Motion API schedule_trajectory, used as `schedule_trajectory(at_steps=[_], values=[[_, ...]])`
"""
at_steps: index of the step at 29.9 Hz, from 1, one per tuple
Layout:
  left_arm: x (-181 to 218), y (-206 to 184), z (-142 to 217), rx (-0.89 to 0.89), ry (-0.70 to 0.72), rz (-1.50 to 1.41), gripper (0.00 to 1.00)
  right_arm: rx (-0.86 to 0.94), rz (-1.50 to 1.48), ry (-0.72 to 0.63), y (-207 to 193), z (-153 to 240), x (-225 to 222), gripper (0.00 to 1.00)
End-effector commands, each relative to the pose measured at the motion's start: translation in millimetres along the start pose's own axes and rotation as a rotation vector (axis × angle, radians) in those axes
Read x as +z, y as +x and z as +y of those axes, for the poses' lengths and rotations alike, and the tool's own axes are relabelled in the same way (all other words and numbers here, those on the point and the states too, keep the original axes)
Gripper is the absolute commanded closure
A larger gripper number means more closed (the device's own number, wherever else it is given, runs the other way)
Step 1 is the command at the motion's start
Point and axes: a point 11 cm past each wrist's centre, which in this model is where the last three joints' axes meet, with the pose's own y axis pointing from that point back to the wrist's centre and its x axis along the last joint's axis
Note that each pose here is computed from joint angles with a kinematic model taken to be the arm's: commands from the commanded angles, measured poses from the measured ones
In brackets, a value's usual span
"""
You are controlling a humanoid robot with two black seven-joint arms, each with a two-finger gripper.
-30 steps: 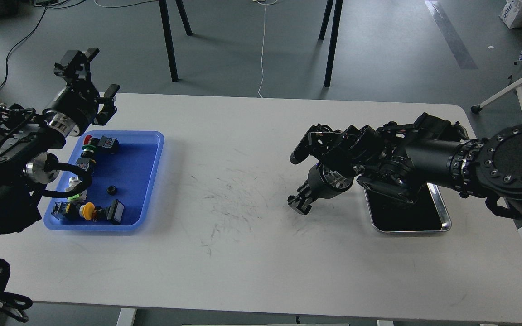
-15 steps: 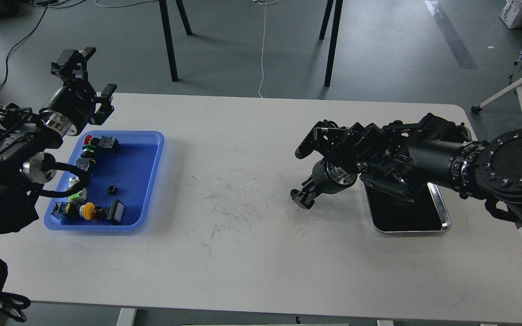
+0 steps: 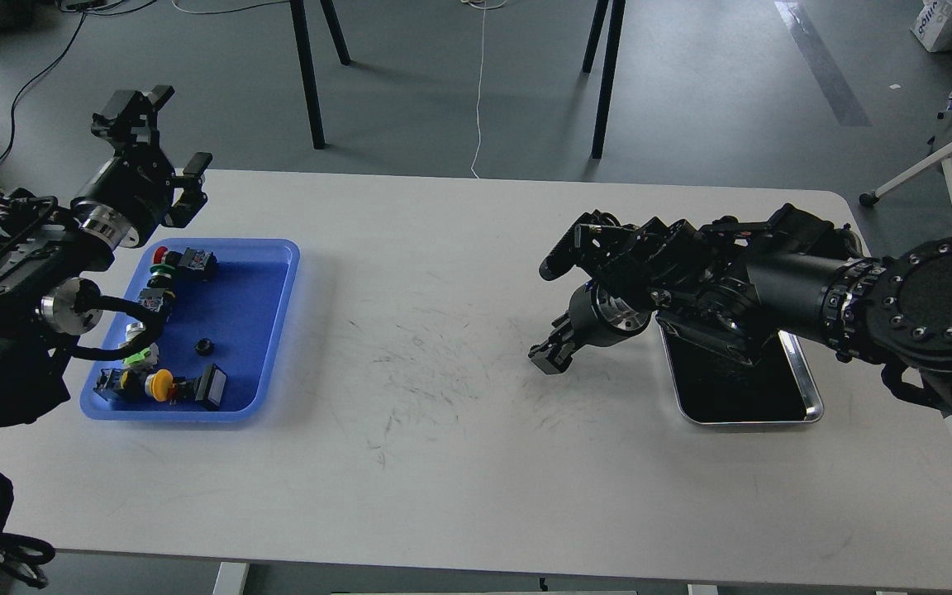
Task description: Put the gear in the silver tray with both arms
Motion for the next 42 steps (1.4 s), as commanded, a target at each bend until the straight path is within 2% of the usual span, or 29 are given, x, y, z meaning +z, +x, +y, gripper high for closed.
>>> schedule_trajectory(at_steps=[1, 21, 42], values=[[0, 0, 0, -0.001, 0.001, -0.001, 0.01, 0.005, -0.011, 0.000, -1, -1, 1, 0.40], [3, 4, 2, 0.006, -0.001, -0.007, 0.01, 0.070, -0.048, 0.037, 13, 0, -7, 0.40], [0, 6, 4, 0.011, 0.004, -0.006, 0.01, 0.040, -0.061, 0.054, -2, -9, -12, 0.42]])
